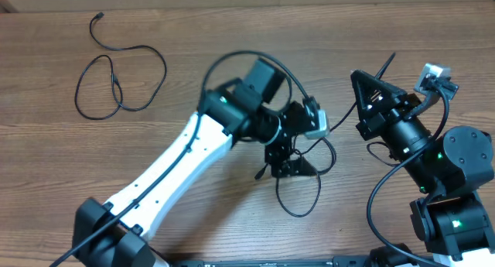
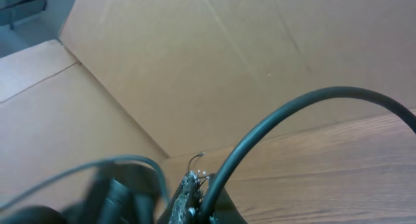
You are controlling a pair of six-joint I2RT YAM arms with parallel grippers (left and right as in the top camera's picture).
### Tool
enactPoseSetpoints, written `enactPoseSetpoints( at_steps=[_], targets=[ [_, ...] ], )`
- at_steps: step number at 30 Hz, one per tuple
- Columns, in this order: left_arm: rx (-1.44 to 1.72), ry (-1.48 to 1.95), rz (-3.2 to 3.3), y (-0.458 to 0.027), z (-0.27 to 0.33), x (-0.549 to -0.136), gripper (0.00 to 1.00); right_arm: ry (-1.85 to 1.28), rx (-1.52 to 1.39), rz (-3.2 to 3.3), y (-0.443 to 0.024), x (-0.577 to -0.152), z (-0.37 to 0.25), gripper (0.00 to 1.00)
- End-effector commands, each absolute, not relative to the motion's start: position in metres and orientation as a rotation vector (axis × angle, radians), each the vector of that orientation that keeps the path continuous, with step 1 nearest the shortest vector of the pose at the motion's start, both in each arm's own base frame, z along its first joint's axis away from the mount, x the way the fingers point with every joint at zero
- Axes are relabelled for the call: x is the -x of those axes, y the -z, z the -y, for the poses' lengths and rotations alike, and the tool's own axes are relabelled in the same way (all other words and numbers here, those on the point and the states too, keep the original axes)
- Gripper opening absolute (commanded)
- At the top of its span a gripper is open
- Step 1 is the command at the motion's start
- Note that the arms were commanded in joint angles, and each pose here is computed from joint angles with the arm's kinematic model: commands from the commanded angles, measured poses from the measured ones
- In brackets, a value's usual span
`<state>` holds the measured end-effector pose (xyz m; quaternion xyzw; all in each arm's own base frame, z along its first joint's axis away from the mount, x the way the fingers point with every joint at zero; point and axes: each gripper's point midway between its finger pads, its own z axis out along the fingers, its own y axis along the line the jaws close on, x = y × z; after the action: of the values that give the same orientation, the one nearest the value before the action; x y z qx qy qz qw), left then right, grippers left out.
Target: Untangle cables
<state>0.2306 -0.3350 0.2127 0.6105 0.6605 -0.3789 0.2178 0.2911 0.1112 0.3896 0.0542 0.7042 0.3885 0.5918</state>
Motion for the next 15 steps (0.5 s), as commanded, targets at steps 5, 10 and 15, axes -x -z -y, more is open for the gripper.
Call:
enactPoseSetpoints(
  at_steps=[5,10,15],
  targets=[
    [-1.521,1.127,-1.928,-0.166,0.358,-0.229,0.71,-0.972,-0.159,-1.604,-0.408,-0.285,-0.113,0.04],
    [-1.352,1.008,-2.097,-0.145,0.351,-0.25,0.04,-0.96,-0.182,-1.644,-0.398,-0.286,-0.111,0.04],
    [-0.989,0.92,-2.249,-0.177,0.319,-0.309,0.04,-0.75,-0.44,-1.842,-0.335,-0.294,-0.069,0.04]
  ],
)
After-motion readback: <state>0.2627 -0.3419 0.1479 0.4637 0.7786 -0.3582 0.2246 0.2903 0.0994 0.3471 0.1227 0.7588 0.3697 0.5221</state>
